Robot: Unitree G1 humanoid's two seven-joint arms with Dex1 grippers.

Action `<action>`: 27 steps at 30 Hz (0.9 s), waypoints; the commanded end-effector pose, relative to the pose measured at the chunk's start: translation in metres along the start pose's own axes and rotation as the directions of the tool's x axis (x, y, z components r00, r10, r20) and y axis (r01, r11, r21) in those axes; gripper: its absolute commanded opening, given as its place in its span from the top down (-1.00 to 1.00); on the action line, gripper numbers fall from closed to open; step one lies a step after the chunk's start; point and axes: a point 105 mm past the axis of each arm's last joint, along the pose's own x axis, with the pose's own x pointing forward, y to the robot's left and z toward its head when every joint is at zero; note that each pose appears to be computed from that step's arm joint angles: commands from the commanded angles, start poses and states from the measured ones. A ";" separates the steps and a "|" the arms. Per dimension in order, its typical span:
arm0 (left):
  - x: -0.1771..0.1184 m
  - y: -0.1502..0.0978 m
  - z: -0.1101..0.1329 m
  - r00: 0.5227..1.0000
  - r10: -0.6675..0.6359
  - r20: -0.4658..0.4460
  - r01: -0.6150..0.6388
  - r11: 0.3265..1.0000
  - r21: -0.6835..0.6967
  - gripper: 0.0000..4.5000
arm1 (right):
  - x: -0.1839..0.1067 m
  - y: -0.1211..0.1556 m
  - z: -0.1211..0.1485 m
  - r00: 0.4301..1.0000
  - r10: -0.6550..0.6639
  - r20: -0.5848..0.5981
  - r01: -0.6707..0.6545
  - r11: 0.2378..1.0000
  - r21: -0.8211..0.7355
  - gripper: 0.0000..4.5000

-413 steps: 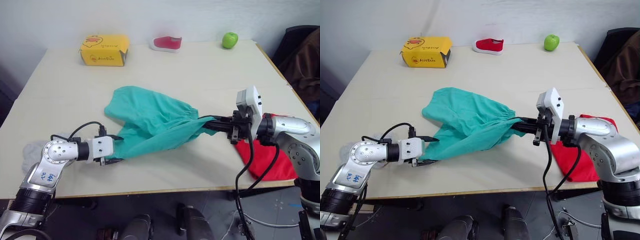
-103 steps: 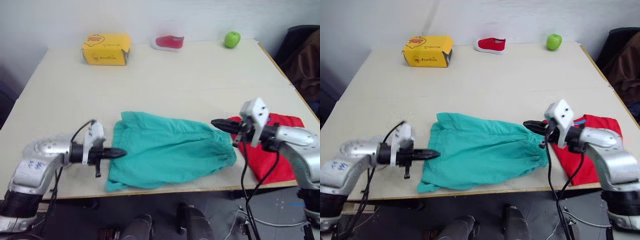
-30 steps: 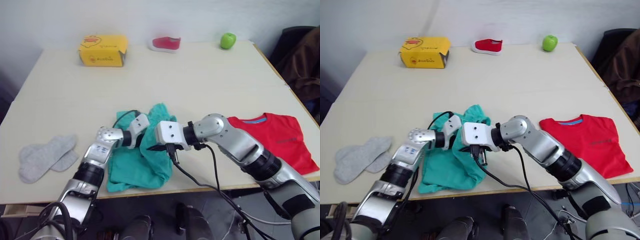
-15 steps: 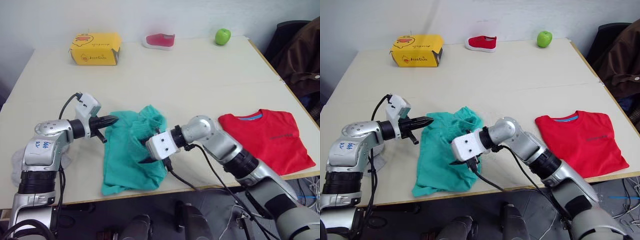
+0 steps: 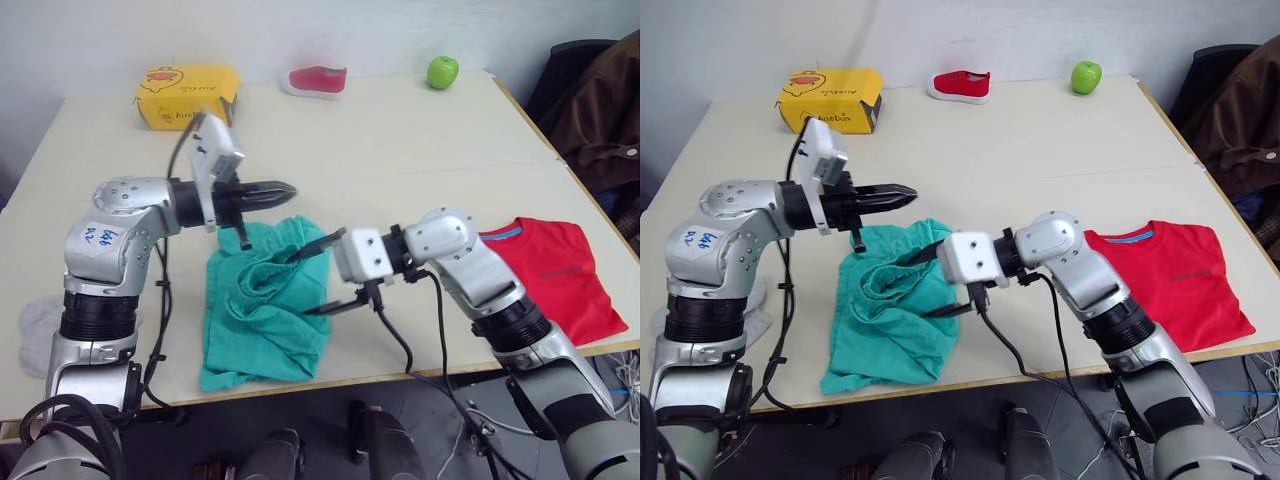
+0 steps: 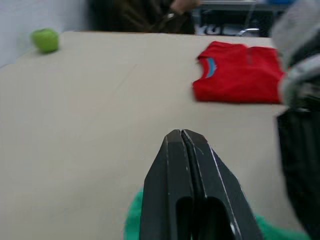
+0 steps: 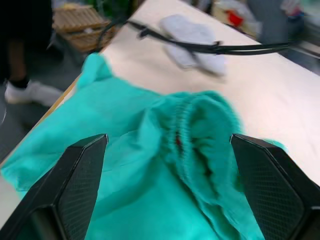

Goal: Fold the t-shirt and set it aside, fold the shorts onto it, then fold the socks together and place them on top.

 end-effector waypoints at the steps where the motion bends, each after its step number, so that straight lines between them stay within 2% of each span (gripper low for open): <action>1: 0.015 -0.029 -0.006 0.987 -0.152 -0.043 0.154 0.987 0.042 1.00 | -0.005 0.004 -0.004 0.999 -0.046 0.016 0.045 0.996 0.079 -0.19; 4: 0.019 -0.046 -0.018 0.963 -0.254 -0.089 0.257 0.966 0.034 1.00 | 0.001 0.017 -0.015 0.999 -0.031 -0.006 0.032 0.995 0.092 0.29; 6: 0.016 -0.055 -0.044 0.920 -0.310 -0.240 0.330 0.943 0.045 1.00 | 0.011 0.026 -0.029 0.999 -0.020 -0.042 0.024 0.996 0.082 0.60; 8: 0.011 -0.049 -0.067 0.886 -0.281 -0.368 0.329 0.941 0.076 1.00 | 0.020 0.033 -0.038 0.998 -0.015 -0.055 0.020 0.996 0.089 0.93; 9: 0.010 -0.042 -0.074 0.885 -0.243 -0.397 0.301 0.949 0.091 1.00 | 0.024 0.034 -0.041 0.998 -0.017 -0.062 0.023 0.996 0.090 1.00; 13: -0.003 -0.017 -0.102 0.854 -0.110 -0.508 0.218 0.963 0.158 1.00 | 0.036 0.040 -0.064 0.993 -0.025 -0.116 0.037 0.994 0.107 1.00; 16: -0.016 -0.002 -0.111 0.840 -0.021 -0.542 0.152 0.968 0.197 1.00 | 0.036 0.048 -0.077 0.990 -0.001 -0.144 0.020 0.991 0.129 1.00; 21: -0.050 0.024 -0.097 0.862 0.133 -0.488 -0.044 0.981 0.189 1.00 | 0.030 0.061 -0.084 0.988 0.030 -0.150 -0.007 0.989 0.151 1.00; 24: -0.073 0.025 -0.090 0.871 0.178 -0.459 -0.135 0.983 0.124 1.00 | 0.026 0.053 -0.077 0.994 -0.011 -0.113 0.031 0.984 0.175 1.00; 27: -0.077 0.020 -0.079 0.902 0.179 -0.394 -0.168 0.984 0.061 1.00 | 0.023 0.043 -0.062 0.997 -0.053 -0.048 0.062 0.972 0.228 1.00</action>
